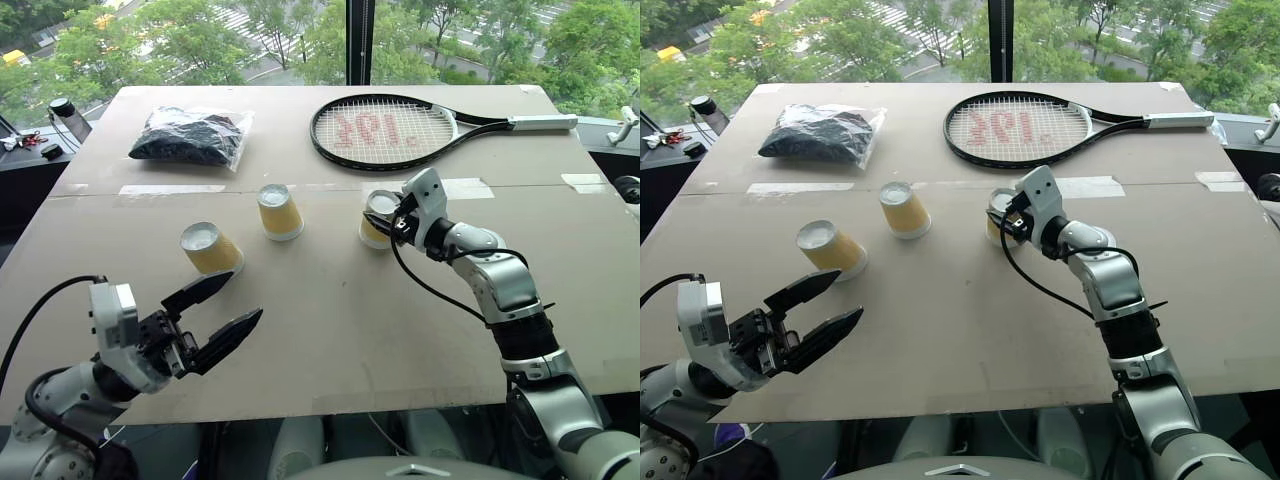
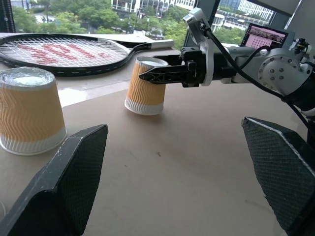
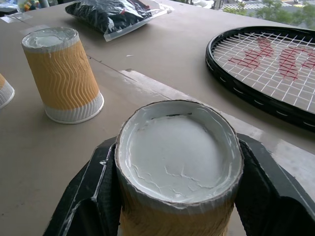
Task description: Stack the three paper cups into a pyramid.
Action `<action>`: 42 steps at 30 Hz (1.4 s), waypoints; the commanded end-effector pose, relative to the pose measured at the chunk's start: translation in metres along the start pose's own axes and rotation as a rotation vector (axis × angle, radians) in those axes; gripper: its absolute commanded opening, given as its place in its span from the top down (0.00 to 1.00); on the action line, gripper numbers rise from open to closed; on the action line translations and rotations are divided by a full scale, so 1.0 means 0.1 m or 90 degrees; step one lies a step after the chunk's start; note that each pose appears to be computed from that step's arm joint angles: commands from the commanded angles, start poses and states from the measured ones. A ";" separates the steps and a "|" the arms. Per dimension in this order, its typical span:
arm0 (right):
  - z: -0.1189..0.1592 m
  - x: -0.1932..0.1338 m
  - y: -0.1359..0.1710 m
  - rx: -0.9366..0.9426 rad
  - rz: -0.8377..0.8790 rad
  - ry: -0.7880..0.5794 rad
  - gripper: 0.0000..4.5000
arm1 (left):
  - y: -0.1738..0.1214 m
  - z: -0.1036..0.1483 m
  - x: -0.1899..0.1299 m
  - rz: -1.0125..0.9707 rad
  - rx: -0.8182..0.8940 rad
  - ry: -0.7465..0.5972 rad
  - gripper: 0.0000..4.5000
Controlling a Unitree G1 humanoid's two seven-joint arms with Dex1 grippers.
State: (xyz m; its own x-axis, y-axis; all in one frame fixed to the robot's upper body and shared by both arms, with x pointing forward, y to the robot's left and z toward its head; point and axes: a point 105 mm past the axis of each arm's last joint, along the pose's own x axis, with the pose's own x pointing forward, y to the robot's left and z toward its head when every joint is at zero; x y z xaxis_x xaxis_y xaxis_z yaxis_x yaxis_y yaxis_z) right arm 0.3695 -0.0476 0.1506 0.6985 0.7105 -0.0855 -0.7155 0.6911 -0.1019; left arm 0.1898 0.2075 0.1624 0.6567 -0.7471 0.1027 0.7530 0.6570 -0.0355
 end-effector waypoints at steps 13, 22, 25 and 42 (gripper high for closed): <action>0.58 -0.67 0.25 -0.090 0.180 -0.170 0.01 | 0.35 0.21 0.03 0.141 0.039 -0.052 0.00; 0.56 -1.20 0.47 -0.118 0.311 -0.166 0.01 | 0.95 0.25 -0.19 0.300 0.068 -0.009 0.00; 0.52 -1.29 0.49 -0.120 0.320 -0.157 0.01 | 1.01 0.15 -0.12 0.286 0.059 0.037 0.00; 0.36 -1.48 0.55 -0.115 0.276 -0.122 0.01 | 1.22 -0.05 0.13 0.263 0.091 0.107 0.00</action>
State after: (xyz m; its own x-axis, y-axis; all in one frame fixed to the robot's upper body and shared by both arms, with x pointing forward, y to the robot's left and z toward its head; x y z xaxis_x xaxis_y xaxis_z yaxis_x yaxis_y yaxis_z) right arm 0.2304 -0.1094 0.1838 0.3118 0.9501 0.0072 -0.9268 0.3058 -0.2179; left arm 0.2904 0.2755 0.1432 0.9052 -0.4172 -0.0815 0.4219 0.9051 0.0525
